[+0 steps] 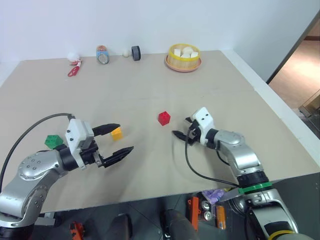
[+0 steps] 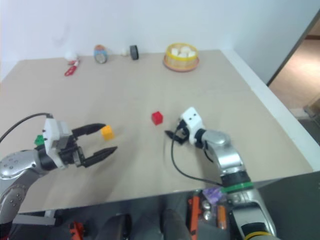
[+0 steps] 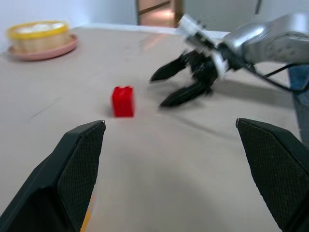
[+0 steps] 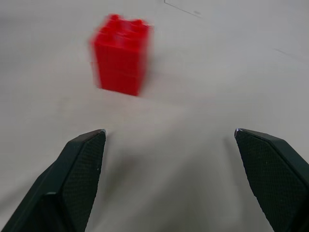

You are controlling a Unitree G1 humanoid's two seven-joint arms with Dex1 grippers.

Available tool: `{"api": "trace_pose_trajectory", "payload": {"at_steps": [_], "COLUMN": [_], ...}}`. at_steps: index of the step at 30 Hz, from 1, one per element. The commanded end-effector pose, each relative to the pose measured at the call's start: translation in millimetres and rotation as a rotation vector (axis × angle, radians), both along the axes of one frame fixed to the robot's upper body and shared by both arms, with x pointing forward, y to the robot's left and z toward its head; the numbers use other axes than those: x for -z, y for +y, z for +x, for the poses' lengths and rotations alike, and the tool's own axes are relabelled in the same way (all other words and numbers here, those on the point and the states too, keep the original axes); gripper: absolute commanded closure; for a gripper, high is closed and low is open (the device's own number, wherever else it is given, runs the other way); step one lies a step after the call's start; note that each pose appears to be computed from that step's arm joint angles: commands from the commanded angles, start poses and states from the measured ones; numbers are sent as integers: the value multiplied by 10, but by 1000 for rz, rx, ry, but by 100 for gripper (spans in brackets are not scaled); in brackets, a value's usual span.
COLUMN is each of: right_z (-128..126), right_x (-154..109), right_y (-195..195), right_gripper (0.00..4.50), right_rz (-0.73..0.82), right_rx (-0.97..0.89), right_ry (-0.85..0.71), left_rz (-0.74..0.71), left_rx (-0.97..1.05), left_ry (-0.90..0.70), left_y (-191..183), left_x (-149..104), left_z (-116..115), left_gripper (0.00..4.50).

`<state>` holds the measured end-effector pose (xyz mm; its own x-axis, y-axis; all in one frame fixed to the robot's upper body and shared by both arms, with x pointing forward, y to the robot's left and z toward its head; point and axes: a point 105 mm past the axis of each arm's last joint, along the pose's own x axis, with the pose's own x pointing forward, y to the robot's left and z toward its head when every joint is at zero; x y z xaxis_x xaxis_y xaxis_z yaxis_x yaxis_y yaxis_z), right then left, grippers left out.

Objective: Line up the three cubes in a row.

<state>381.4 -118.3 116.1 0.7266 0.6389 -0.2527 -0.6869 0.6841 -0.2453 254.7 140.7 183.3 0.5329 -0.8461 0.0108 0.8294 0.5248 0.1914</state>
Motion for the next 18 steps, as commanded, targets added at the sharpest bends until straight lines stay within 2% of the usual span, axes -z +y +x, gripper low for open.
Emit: {"api": "trace_pose_trajectory", "payload": {"at_steps": [1, 18], "right_z": [23, 317], "right_x": [-129, -190], "right_y": [92, 380], "right_gripper": [8, 8], "right_rz": [19, 95], "right_rx": [-18, 19], "right_ry": [-51, -51], "left_rz": [8, -25], "left_rx": [13, -14], "left_ry": [-12, -29], "left_y": [-44, -90], "left_x": [13, 26], "left_z": [19, 83], "left_gripper": [0, 0]}}
